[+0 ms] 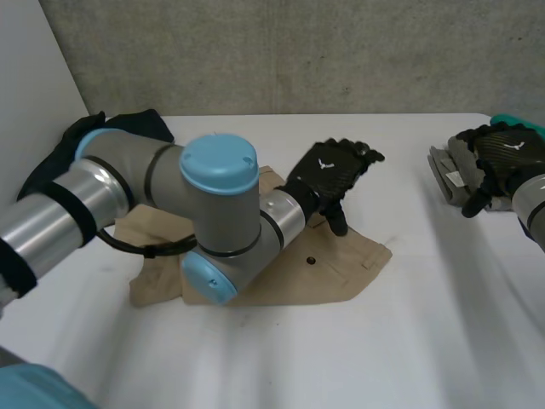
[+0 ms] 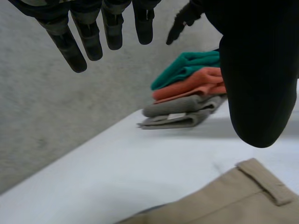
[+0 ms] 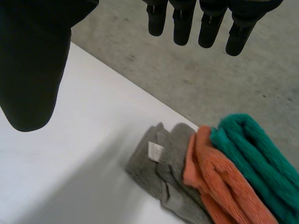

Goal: Fold the laundry.

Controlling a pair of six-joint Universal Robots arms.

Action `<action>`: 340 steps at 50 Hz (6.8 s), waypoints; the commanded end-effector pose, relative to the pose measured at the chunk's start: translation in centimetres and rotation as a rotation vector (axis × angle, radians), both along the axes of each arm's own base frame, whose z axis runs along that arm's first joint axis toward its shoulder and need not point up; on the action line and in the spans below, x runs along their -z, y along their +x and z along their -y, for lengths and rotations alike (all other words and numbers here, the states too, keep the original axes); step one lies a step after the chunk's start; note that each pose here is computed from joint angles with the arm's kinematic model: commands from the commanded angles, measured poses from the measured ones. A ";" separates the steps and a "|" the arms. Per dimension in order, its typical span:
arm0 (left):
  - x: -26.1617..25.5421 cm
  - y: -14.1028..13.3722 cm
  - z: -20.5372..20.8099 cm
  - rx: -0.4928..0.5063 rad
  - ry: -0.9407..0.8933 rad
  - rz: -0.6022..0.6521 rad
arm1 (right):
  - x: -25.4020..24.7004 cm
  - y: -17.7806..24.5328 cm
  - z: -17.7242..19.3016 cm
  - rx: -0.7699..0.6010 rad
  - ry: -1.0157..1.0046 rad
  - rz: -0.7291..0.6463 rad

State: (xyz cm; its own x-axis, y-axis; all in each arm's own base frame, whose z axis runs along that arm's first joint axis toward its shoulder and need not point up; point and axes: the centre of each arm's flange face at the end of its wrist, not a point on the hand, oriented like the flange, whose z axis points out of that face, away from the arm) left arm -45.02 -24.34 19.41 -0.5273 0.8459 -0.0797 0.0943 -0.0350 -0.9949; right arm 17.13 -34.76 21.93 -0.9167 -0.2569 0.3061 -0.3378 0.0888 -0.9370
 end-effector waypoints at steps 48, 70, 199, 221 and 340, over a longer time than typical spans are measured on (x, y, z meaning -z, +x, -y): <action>5.8 16.0 2.2 -0.490 0.127 0.463 | 9.6 11.2 -3.5 -0.673 -0.057 -0.319; -6.2 15.3 4.4 -0.571 -0.221 0.307 | -0.1 10.6 -2.7 -0.445 -0.131 -0.129; -12.9 17.7 0.0 -0.630 -0.394 0.293 | -7.3 7.7 -1.6 -0.228 -0.263 -0.164; -13.0 16.3 5.6 -0.569 -0.138 0.300 | -6.6 10.0 2.2 -0.166 -0.067 -0.137; -0.7 17.4 -10.1 0.006 0.344 0.852 | 3.8 3.0 -12.6 -0.519 0.429 -0.761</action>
State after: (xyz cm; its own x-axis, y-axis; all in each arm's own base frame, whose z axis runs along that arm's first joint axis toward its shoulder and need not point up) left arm -28.46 -20.04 19.95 -0.5707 0.7794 -0.2585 0.7097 0.3098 -0.6327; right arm 21.51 -25.07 17.49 -0.4234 -0.7048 0.5691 -0.8501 0.0919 -0.5186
